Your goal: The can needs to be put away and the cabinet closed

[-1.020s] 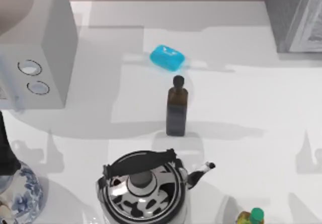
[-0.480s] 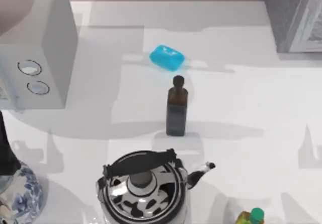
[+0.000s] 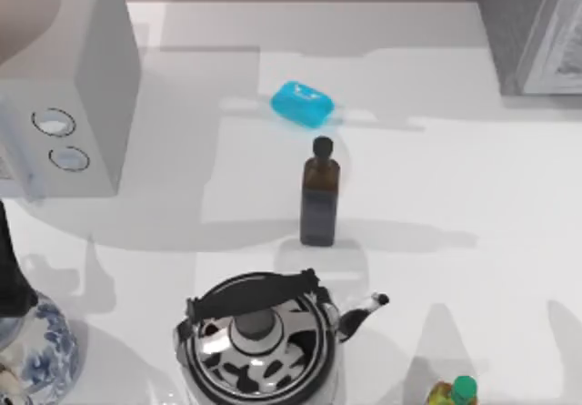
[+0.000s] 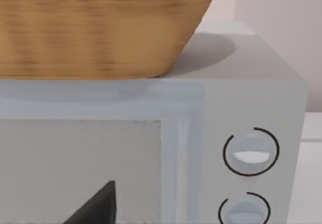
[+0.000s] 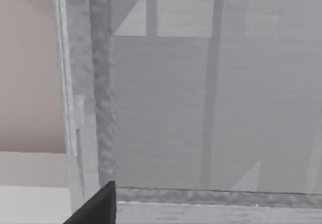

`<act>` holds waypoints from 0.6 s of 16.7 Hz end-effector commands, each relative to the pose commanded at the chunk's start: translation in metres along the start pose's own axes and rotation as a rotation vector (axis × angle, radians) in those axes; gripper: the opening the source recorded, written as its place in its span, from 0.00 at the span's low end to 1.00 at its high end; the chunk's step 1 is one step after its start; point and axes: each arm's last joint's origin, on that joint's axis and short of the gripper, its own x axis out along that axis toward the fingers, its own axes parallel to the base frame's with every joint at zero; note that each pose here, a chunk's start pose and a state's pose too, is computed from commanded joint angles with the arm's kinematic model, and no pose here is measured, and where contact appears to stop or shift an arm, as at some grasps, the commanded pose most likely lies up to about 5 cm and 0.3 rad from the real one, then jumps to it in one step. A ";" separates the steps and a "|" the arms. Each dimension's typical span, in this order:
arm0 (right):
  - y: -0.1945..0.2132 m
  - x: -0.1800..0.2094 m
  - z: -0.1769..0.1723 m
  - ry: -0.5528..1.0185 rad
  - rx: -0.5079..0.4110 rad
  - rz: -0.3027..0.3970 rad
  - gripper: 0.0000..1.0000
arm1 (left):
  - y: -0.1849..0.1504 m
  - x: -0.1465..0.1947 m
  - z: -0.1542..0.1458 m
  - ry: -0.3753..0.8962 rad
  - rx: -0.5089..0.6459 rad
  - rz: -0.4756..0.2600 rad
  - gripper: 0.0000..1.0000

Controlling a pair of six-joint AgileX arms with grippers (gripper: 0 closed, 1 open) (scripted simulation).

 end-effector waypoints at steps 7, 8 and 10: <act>-0.097 0.008 -0.034 0.040 0.023 0.001 1.00 | 0.000 0.000 0.000 0.000 0.000 0.000 1.00; -0.107 0.004 -0.038 0.039 0.021 -0.004 1.00 | 0.000 0.000 0.000 0.000 0.000 0.000 1.00; -0.122 -0.003 -0.044 0.038 0.017 -0.017 1.00 | 0.000 0.000 0.000 0.000 0.000 0.000 1.00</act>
